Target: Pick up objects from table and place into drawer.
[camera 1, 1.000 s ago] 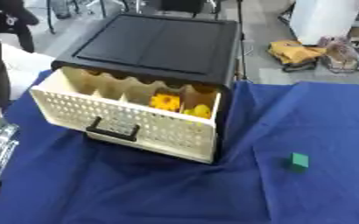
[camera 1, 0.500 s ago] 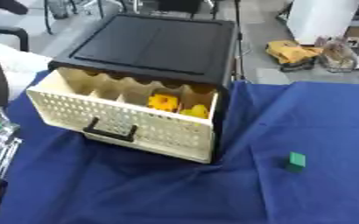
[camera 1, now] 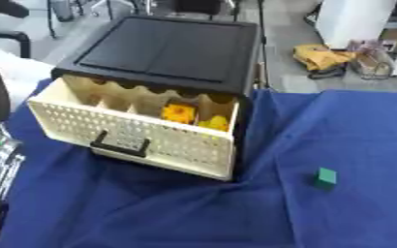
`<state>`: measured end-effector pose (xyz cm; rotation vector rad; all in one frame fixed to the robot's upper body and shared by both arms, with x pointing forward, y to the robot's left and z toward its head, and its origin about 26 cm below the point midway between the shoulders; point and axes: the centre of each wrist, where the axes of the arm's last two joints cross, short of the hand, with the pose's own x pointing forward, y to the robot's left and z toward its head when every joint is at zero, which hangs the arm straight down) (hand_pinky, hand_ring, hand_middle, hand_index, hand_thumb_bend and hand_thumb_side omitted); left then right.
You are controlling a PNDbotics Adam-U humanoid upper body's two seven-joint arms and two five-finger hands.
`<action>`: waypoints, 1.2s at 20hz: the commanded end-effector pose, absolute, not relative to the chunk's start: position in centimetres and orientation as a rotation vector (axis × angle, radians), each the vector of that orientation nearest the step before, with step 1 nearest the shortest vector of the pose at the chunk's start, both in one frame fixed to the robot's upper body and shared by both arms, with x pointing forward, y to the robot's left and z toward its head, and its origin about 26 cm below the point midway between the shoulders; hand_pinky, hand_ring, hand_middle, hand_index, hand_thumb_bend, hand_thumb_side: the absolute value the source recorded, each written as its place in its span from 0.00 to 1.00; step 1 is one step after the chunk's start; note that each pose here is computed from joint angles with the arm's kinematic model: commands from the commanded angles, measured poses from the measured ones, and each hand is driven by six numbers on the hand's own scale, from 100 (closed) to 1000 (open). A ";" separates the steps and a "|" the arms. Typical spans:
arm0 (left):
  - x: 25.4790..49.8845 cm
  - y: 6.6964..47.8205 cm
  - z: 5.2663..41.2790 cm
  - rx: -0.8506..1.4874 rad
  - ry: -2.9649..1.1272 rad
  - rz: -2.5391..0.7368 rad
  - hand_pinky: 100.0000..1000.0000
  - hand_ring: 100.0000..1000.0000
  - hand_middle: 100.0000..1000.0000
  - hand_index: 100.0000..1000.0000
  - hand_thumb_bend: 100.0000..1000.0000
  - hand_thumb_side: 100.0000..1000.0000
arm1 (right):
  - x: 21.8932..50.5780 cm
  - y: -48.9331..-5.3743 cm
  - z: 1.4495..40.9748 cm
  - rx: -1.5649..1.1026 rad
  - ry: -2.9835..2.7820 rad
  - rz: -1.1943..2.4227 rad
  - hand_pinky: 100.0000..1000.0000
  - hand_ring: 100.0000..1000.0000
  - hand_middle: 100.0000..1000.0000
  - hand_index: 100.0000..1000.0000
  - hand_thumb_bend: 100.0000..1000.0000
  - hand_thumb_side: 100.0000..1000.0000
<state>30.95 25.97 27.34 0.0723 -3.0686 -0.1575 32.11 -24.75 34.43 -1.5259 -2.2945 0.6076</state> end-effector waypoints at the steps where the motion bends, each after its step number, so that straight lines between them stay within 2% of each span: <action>1: 30.7 26.5 27.9 0.103 -3.089 -0.156 0.50 0.68 0.67 0.83 0.49 0.88 | 32.6 -26.3 35.7 -1.566 -2.153 0.777 0.81 0.86 0.73 0.88 0.53 1.00; 12: 30.7 26.5 27.6 0.120 -3.081 -0.145 0.50 0.68 0.66 0.83 0.49 0.88 | 36.7 -29.5 35.6 -1.445 -1.837 1.222 0.84 0.88 0.76 0.90 0.68 1.00; 24: 30.7 26.4 27.3 0.134 -3.062 -0.169 0.50 0.68 0.66 0.82 0.48 0.89 | 38.8 -31.2 35.7 -1.328 -1.527 1.594 0.85 0.88 0.76 0.89 0.66 1.00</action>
